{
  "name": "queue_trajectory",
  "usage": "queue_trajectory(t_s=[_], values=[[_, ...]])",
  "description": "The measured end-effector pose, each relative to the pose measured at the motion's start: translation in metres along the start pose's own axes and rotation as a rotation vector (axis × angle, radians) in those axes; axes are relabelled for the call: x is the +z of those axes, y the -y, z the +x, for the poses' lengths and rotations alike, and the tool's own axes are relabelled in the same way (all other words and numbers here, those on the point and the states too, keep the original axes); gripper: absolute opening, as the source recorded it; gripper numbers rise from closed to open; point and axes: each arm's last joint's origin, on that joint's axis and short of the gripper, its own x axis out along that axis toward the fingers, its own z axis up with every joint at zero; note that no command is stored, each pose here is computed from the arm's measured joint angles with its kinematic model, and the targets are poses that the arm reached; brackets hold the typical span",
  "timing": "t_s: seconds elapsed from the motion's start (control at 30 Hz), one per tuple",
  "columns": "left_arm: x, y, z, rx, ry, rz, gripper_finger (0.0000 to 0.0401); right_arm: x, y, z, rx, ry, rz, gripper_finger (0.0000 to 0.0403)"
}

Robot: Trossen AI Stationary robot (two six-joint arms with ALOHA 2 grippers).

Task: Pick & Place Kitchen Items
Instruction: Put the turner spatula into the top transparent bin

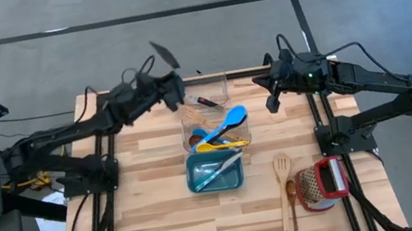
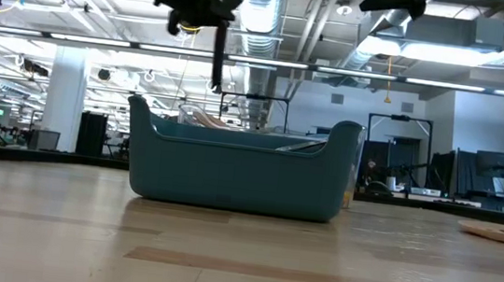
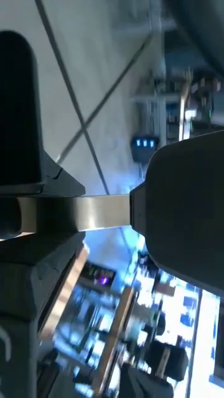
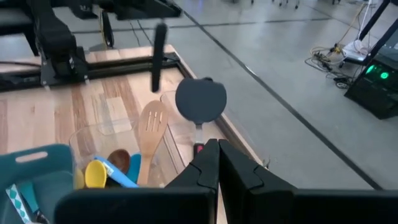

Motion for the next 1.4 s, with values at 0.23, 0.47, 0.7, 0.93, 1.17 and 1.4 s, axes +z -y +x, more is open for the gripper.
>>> queue_trajectory(t_s=[0.23,0.47,0.7,0.93,1.17,1.4], values=[[0.03,-0.028,0.043,-0.021,-0.082,0.088,0.0041,0.009,0.0,0.0,-0.002,0.096,0.101,0.0],[0.036,-0.039,0.077,-0.023,-0.278,0.235,0.0041,0.01,0.001,-0.001,0.002,0.104,0.186,0.0],[0.007,-0.049,0.11,-0.034,-0.44,0.273,0.0042,0.01,0.0,-0.001,0.005,0.103,0.243,0.0],[-0.026,-0.054,0.13,-0.094,-0.558,0.251,0.0042,0.01,0.0,-0.001,0.005,0.103,0.244,0.0],[-0.045,-0.056,0.137,-0.134,-0.616,0.235,0.0042,0.01,0.0,-0.001,0.005,0.102,0.243,0.0],[-0.067,-0.064,0.144,-0.133,-0.698,0.219,0.0042,0.009,0.0,0.002,0.004,0.087,0.239,0.0]])
